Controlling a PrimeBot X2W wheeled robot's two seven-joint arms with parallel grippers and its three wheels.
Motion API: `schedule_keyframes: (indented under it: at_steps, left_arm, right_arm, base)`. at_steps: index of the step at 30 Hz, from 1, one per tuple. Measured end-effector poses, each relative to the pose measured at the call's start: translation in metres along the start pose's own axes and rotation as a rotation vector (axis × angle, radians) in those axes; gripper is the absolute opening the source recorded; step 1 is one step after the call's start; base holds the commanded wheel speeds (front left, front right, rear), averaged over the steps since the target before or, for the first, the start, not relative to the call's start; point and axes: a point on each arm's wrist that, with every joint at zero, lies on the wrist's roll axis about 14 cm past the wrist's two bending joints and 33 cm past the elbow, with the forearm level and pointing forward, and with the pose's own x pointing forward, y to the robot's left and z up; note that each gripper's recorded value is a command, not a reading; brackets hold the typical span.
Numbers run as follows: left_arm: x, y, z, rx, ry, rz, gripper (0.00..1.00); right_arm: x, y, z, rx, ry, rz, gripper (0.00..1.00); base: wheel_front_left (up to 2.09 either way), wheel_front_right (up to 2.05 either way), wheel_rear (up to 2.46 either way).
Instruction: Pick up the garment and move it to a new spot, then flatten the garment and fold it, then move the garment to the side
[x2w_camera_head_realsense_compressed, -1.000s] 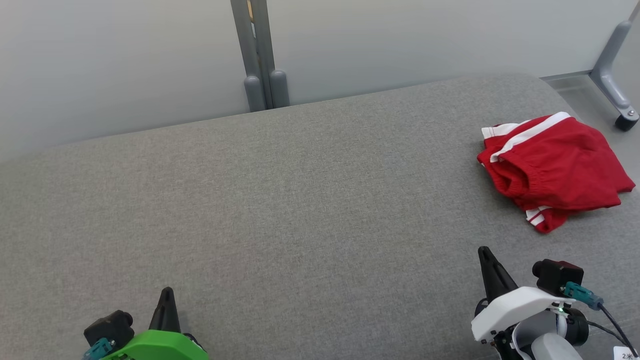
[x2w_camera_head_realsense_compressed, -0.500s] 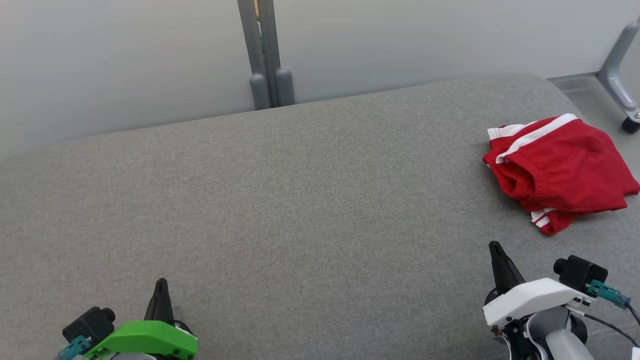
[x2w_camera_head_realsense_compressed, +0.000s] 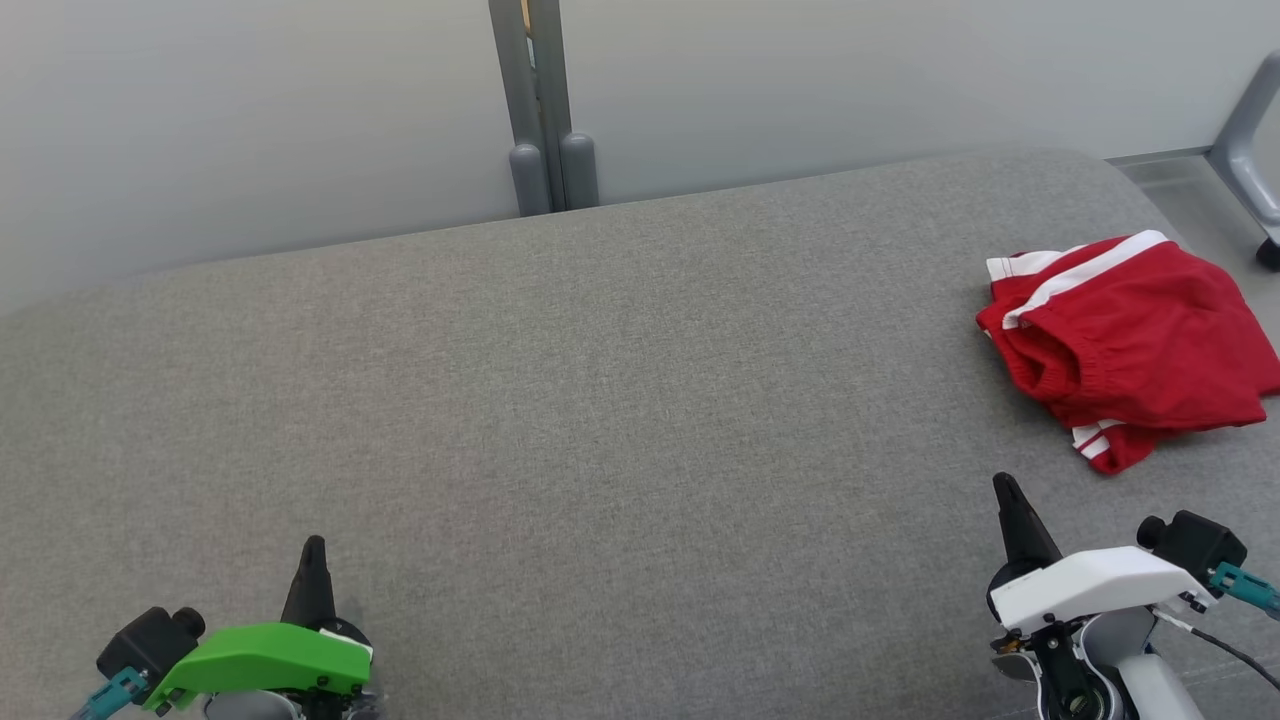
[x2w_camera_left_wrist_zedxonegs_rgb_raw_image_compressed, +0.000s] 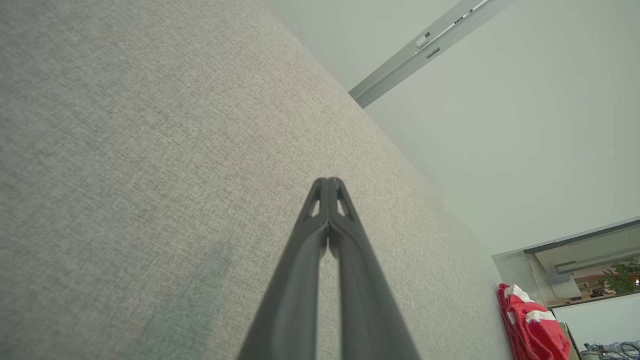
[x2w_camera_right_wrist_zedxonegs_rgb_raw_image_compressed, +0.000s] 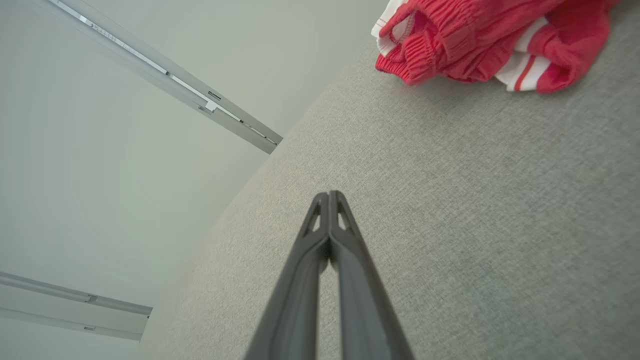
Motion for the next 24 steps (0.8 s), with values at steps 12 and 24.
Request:
schedule_keyframes:
  at_steps: [12, 24]
  left_arm:
    - [0.002, -0.004, 0.011, -0.144, -0.016, -0.015, 0.00]
    - [0.003, -0.010, 0.021, -0.270, -0.030, -0.044, 0.00]
  right_arm:
    - [0.003, 0.002, 0.004, 0.147, -0.002, 0.003, 0.00]
    - [0.007, 0.006, 0.009, 0.281, -0.006, 0.015, 0.00]
  base:
    - [0.00, 0.00, 0.00]
    - [0.00, 0.00, 0.00]
